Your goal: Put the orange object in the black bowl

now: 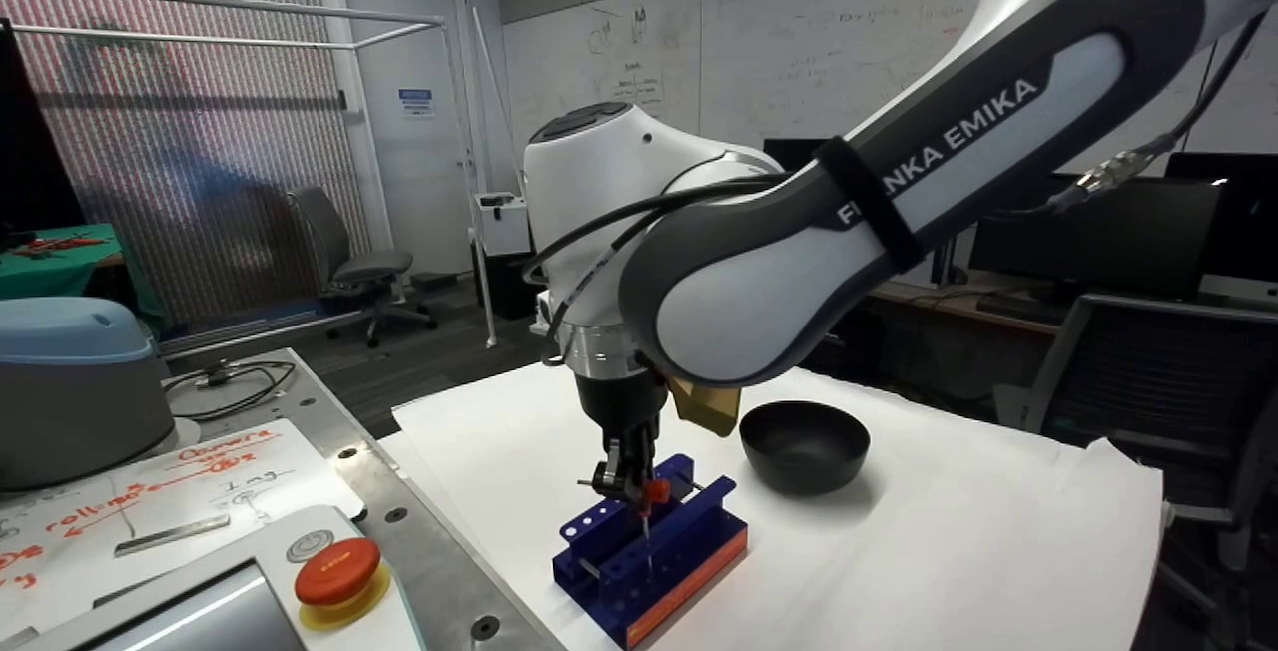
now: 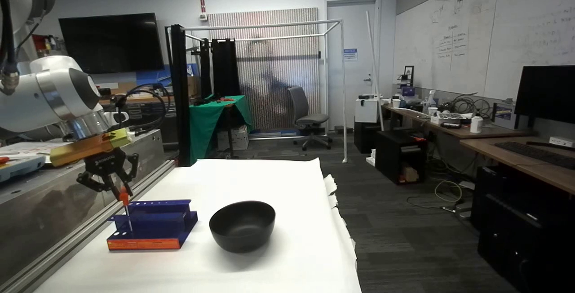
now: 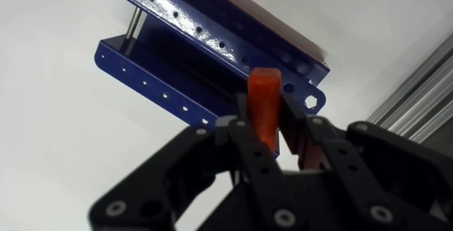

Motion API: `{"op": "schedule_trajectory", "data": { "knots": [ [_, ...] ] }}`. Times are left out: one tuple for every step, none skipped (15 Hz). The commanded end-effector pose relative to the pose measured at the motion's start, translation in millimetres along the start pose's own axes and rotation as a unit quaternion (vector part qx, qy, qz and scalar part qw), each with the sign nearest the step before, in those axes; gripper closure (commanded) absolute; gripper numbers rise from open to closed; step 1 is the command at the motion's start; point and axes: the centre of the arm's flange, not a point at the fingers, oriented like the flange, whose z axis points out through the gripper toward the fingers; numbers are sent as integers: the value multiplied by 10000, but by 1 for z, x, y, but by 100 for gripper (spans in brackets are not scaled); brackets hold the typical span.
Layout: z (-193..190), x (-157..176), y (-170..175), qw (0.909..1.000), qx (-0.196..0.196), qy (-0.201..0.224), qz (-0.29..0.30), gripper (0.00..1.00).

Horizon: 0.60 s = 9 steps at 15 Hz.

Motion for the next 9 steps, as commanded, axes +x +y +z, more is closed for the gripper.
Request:
{"op": "schedule_trajectory", "data": {
  "knots": [
    [-14, 10, 2, 9999, -156, -53, -16, 87],
    [-21, 7, 0, 9998, -165, -75, 24, 84],
    [-28, 5, -1, 9998, -164, -88, 65, 84],
    [-40, 1, -3, 9997, -192, -70, 137, 84],
    [-48, 0, -4, 9996, -177, -76, 182, 84],
    [-64, -5, -5, 9994, -181, -37, 282, 84],
    [-75, -6, -6, 9992, -191, -23, 361, 84],
    [-94, -10, -7, 9987, -202, 6, 461, 83],
    [-108, -12, -6, 9983, -219, 18, 543, 83]
  ]
}}
